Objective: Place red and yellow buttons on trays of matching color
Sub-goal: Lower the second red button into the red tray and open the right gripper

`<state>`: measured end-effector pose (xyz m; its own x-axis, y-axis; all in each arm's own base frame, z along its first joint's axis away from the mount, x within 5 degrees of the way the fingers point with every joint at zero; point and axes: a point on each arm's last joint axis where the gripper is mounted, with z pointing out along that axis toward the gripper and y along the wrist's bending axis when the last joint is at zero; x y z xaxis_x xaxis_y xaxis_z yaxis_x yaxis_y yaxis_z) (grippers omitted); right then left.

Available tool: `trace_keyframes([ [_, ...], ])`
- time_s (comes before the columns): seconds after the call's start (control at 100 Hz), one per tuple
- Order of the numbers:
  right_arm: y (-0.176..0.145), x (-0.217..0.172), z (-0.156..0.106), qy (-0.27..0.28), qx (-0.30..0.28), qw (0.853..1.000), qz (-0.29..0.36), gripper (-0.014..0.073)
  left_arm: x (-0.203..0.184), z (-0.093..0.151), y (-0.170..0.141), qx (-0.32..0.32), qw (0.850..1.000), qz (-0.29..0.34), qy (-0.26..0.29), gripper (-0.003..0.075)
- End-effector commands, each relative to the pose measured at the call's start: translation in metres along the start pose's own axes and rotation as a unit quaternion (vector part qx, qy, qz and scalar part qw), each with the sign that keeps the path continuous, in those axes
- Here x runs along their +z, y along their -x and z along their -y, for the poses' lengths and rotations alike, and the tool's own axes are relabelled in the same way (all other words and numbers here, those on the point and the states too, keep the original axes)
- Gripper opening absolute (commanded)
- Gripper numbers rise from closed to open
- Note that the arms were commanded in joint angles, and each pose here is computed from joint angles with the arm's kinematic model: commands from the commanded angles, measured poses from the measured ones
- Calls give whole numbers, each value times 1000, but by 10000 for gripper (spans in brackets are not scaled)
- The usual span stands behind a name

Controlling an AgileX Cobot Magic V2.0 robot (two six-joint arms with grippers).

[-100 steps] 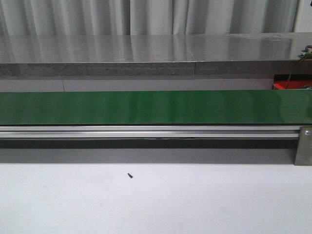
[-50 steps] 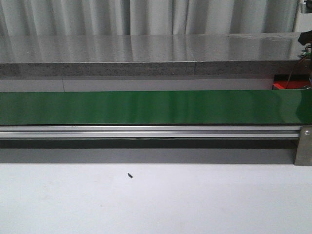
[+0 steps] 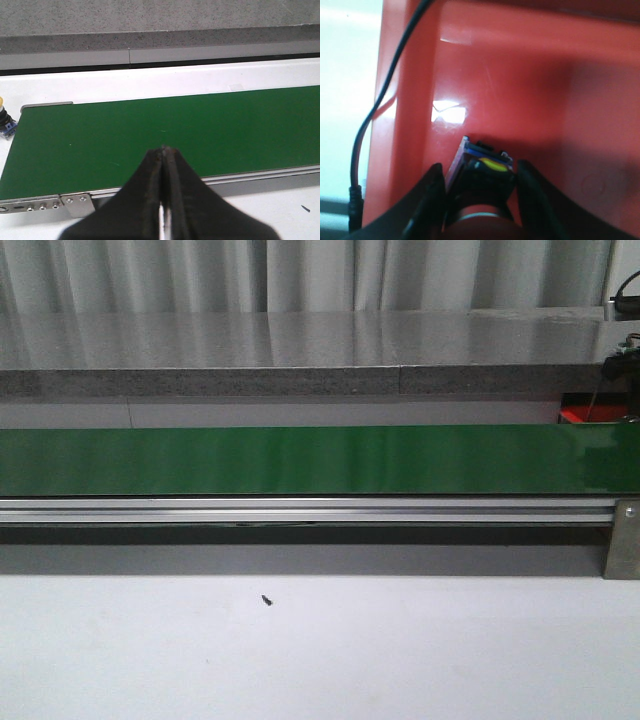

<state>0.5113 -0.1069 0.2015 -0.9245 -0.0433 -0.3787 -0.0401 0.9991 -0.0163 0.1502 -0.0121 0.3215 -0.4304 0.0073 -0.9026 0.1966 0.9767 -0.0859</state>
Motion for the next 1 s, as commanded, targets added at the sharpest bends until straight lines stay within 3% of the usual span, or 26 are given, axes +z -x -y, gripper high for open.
trace_keyframes([
  [0.0,14,-44,3,-17,-3,998,61,153,-4,0,13,-6,999,42,7,-20],
  [0.17,14,-44,3,-17,-3,998,60,194,-4,0,13,-6,999,42,7,-20],
  [0.39,15,-47,3,-18,-3,998,62,546,-4,0,13,-6,999,42,7,-20],
  [0.46,17,-54,4,-22,-3,997,74,609,-4,0,13,-6,999,42,7,-20],
  [0.74,22,-108,3,-35,4,991,130,615,-4,0,13,-6,999,42,7,-20],
  [0.99,18,-187,-19,-1,2,983,183,614,-4,0,13,-6,999,42,7,-20],
])
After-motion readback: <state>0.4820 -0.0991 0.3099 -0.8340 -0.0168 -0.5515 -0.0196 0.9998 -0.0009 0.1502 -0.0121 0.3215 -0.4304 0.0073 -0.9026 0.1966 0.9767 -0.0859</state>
